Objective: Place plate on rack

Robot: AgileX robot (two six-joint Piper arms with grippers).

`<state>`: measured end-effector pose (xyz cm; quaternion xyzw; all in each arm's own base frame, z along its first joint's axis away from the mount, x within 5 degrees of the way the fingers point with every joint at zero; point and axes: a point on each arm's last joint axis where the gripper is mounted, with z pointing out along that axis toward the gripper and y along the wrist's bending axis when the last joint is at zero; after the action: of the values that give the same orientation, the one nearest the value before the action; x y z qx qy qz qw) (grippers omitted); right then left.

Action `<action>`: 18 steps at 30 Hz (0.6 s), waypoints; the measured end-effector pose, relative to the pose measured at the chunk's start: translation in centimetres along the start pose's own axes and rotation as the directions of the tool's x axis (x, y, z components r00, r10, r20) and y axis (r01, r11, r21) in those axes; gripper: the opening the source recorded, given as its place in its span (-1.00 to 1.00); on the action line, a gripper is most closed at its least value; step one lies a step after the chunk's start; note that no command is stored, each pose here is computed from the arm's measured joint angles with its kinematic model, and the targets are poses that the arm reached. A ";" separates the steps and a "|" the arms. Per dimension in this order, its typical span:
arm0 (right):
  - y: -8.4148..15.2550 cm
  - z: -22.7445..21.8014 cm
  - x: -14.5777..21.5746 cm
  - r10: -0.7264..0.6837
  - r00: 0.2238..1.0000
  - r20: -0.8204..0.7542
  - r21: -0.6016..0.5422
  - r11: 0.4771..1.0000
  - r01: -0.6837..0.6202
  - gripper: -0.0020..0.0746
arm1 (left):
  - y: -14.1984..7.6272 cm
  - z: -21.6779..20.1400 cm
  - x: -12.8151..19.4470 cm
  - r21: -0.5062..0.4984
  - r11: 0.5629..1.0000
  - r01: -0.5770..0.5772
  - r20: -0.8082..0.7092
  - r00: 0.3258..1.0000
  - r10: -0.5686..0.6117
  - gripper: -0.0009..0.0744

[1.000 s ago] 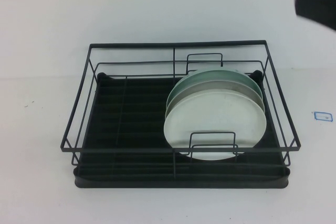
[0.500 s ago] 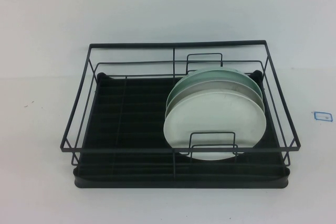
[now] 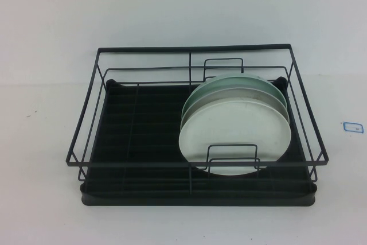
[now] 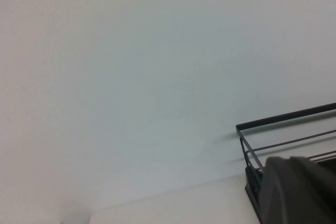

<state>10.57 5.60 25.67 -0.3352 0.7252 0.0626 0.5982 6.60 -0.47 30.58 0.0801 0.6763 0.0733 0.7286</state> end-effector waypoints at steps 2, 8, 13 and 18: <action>0.0 0.0 0.0 0.000 1.000 0.000 0.002 1.000 0.000 -0.90 | 0.0 0.0 0.0 0.000 1.000 0.000 0.000 1.000 0.000 -0.98; 0.0 0.0 0.0 0.019 1.000 0.003 -0.001 1.000 -0.019 -0.90 | 0.0 0.0 0.0 0.002 1.000 0.000 -0.001 1.000 0.000 -0.98; 0.1 0.0 -0.2 0.113 0.993 0.022 -0.008 0.994 -0.113 -0.90 | 0.0 0.0 0.0 0.000 1.000 0.000 -0.003 1.000 0.000 -0.98; 0.1 0.0 -0.4 0.208 0.977 0.041 -0.014 0.978 -0.207 -0.90 | -0.1 -0.8 -0.3 -0.009 1.000 -0.007 0.042 0.999 0.007 -0.98</action>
<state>10.56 5.80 26.00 -0.2591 0.7432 0.1351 0.6018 5.74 -0.59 30.84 0.0808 0.6602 0.0770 0.7428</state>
